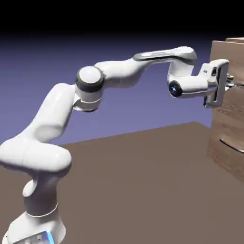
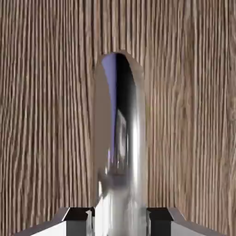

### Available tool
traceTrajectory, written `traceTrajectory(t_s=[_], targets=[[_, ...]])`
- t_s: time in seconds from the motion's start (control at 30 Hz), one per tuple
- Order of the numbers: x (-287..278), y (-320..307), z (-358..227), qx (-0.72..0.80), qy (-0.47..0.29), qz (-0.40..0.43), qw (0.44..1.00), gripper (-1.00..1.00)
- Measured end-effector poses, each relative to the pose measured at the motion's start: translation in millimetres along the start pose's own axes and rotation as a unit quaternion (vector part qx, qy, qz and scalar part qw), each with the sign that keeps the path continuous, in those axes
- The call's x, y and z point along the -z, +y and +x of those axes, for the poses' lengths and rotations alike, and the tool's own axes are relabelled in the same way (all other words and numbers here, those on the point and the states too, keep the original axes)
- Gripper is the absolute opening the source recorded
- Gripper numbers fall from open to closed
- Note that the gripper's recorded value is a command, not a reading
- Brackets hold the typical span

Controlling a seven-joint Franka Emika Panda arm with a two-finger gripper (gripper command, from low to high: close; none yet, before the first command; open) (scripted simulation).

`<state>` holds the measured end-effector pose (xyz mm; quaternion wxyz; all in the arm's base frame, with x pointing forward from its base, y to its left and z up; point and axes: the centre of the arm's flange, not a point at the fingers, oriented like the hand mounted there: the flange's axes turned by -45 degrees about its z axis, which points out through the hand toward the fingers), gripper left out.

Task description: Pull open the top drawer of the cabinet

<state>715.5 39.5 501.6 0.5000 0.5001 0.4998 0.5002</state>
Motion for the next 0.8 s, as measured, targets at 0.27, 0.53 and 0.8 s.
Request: traceTrajectory(t_s=[0.27,0.53,0.8], targets=[[57,0,0,0.000,0.000,0.000,1.000,-1.00],[123,0,0,0.000,0.000,0.000,1.000,-1.00],[168,0,0,0.000,0.000,0.000,1.000,1.00]])
